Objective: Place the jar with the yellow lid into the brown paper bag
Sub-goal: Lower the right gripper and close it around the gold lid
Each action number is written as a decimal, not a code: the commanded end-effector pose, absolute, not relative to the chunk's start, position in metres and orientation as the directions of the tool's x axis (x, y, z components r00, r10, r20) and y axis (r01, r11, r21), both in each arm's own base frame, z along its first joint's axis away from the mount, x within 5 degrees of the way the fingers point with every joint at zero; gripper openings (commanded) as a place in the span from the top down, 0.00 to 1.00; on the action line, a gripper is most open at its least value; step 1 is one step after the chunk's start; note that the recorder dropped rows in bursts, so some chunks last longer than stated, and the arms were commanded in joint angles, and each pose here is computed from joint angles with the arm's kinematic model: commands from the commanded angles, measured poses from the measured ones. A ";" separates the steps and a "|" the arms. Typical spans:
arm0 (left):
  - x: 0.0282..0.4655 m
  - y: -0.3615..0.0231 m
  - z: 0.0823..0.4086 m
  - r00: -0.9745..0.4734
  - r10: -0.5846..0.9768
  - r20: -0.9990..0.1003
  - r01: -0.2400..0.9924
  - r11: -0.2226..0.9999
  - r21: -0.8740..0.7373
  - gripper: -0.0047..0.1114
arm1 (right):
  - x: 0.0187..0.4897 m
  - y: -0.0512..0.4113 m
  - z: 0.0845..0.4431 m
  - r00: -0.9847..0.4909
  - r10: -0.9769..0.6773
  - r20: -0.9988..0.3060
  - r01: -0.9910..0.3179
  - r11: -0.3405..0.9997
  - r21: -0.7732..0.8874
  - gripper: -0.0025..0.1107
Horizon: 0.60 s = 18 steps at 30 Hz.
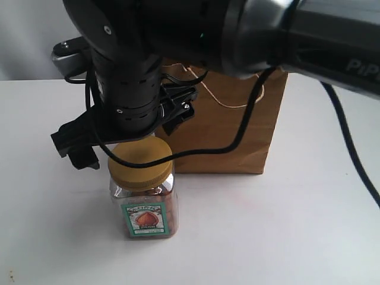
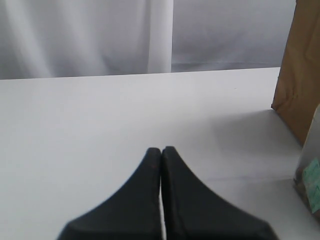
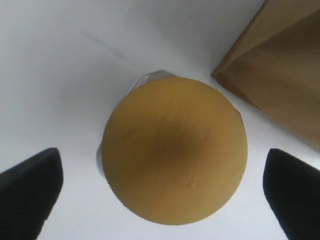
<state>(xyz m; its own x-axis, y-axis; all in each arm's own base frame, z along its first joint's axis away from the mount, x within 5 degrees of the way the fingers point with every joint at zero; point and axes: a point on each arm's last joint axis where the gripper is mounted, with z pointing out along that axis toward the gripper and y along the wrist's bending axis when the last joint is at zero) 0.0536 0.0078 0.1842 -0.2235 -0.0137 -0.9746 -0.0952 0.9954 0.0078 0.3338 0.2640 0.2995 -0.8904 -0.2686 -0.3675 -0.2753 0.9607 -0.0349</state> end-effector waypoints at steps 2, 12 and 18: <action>0.054 0.007 0.185 -0.216 -0.020 -0.976 -0.091 0.996 0.000 0.95 | 0.337 0.264 0.296 -0.885 -0.282 -0.371 -0.277 0.959 -0.066 0.05; 0.054 0.007 0.185 -0.216 -0.020 -0.976 -0.091 0.996 0.000 0.95 | 0.338 0.264 0.294 -0.889 -0.266 -0.372 -0.260 0.963 -0.069 0.05; 0.054 0.007 0.185 -0.216 -0.020 -0.976 -0.091 0.996 0.000 0.95 | 0.340 0.264 0.291 -0.890 -0.269 -0.367 -0.258 0.963 -0.078 0.05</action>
<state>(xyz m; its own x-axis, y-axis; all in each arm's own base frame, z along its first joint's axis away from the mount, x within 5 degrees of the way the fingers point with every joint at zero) 0.0536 0.0078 0.1842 -0.2235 -0.0137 -0.9746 -0.0952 0.9954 0.0078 0.3380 0.2649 0.2907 -0.8943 -0.2671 -0.3591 -0.2632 0.9628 -0.0609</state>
